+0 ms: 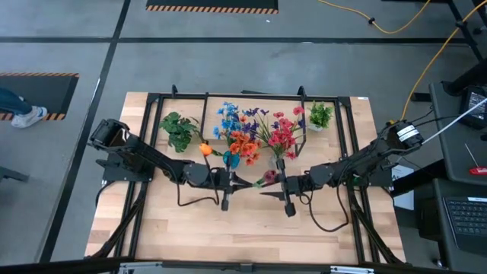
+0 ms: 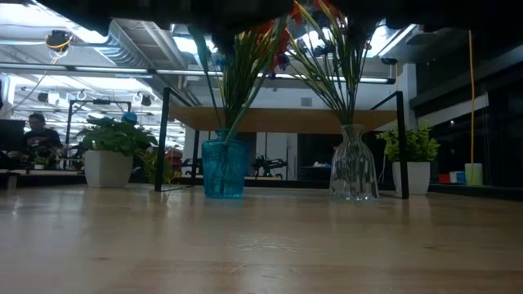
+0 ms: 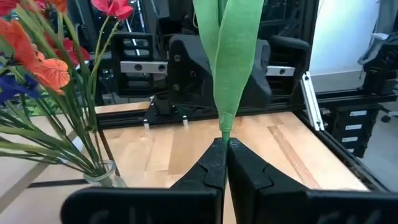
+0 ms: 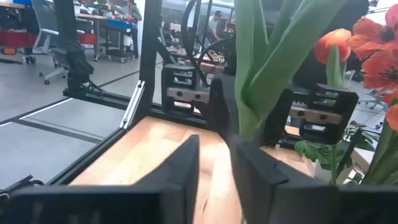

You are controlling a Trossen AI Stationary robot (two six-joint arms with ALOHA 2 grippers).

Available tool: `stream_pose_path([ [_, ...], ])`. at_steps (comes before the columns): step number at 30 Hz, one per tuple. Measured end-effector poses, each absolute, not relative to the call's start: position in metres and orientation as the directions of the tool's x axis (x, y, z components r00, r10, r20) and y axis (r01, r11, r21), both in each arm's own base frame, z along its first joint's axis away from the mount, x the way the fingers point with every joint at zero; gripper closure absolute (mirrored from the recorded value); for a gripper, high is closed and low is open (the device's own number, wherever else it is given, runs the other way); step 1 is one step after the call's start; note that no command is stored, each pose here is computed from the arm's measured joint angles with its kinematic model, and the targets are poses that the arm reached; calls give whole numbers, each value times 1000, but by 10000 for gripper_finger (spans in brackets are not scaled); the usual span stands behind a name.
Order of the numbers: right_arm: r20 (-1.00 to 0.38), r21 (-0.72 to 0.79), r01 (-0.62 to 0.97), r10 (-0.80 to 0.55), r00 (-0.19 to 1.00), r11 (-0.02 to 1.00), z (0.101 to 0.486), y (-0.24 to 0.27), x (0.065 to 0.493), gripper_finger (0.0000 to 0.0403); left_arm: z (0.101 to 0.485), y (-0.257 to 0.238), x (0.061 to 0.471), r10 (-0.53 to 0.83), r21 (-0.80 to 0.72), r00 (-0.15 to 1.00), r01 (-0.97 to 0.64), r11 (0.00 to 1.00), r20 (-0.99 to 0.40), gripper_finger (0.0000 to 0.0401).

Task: Pick and place flowers into a vace then onto a shelf
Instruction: Put the red flower into the transparent vase

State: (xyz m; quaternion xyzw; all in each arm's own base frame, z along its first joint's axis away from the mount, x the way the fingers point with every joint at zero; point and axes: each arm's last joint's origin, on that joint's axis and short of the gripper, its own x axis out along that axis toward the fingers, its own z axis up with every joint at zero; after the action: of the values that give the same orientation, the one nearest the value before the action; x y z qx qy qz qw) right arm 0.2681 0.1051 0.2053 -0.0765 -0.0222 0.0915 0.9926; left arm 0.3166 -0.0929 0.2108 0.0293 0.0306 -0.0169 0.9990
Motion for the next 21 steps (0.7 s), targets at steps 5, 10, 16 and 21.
stream_pose_path([
  [5, 34, -154, -159, 166, 986, 975, 206, 100, 270, 255, 211, -89, 318, -24, 56, 998, 27, 998, -59, 398],
  [10, 38, -128, -122, 128, 991, 984, 206, 90, 274, 229, 215, -88, 318, -52, 52, 998, 53, 997, -18, 398],
  [16, 59, -99, -132, 139, 989, 986, 208, 83, 276, 225, 215, -88, 319, -71, 77, 997, 72, 994, -18, 398],
  [21, 83, -103, -183, 192, 978, 978, 217, 85, 281, 229, 215, -80, 321, -46, 73, 999, 47, 996, -18, 398],
])
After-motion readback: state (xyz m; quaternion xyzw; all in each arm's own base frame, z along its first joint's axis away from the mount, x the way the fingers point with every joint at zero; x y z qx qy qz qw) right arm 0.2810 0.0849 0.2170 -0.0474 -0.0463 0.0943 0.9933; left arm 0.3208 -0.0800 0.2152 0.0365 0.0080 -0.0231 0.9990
